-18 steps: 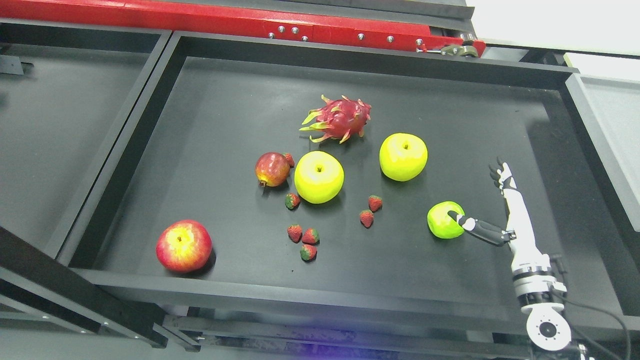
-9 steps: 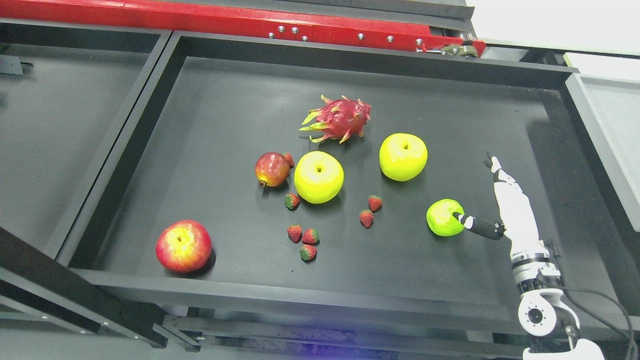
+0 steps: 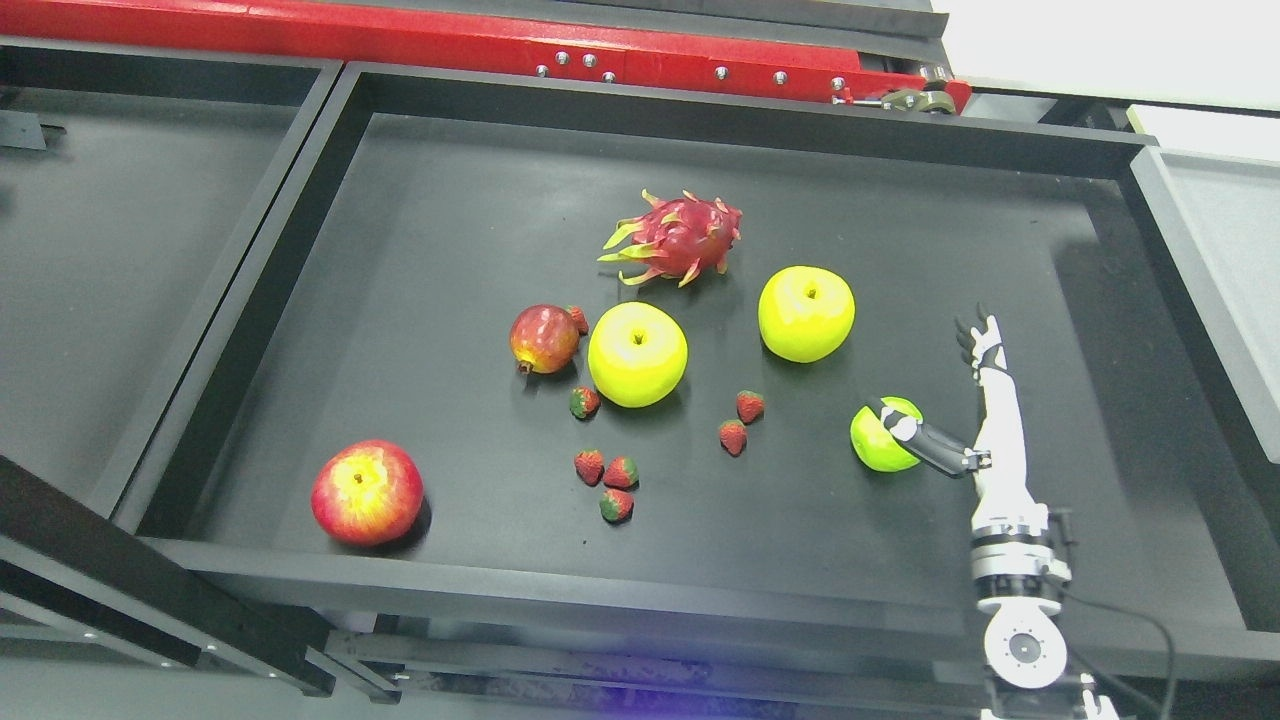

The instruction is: Place green apple on left shelf middle layer

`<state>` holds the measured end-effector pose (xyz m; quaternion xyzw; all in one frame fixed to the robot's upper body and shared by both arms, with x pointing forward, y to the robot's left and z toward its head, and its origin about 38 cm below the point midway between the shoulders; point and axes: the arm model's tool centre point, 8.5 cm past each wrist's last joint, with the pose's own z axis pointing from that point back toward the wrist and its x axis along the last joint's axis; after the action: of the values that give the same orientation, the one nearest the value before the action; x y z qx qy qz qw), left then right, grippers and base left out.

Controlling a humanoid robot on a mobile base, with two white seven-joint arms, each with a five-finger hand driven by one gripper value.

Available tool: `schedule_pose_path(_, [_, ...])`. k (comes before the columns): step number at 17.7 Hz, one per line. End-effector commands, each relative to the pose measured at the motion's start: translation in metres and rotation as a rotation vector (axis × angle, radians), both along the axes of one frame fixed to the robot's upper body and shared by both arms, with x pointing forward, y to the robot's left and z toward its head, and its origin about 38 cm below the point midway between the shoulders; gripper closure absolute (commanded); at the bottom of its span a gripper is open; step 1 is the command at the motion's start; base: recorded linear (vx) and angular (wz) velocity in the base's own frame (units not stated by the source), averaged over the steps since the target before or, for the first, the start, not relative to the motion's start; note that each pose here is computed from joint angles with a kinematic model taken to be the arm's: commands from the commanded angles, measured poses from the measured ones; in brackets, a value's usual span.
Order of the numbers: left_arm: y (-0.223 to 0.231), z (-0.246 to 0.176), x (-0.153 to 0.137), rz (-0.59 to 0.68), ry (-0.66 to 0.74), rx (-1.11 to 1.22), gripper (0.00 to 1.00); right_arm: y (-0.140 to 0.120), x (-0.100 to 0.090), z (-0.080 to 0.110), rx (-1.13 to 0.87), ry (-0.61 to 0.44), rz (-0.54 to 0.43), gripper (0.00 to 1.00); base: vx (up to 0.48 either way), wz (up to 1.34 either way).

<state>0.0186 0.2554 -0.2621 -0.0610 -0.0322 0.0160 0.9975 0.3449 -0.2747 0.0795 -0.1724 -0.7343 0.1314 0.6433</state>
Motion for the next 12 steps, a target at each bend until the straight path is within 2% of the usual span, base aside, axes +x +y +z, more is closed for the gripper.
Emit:
schedule_pose_path(1, [0.0113,0.0007,-0.0059,0.001,0.008,0.018,0.00,0.0538,-0.0109,-0.0205,0.216,0.045,0.059,0.00,0.000,0.00])
schedule_pose_path(12, [0.0113,0.0007,-0.0060,0.001,0.010,0.018,0.00,0.0501,-0.0107,-0.0208,0.215,0.048,0.045,0.00,0.000,0.00])
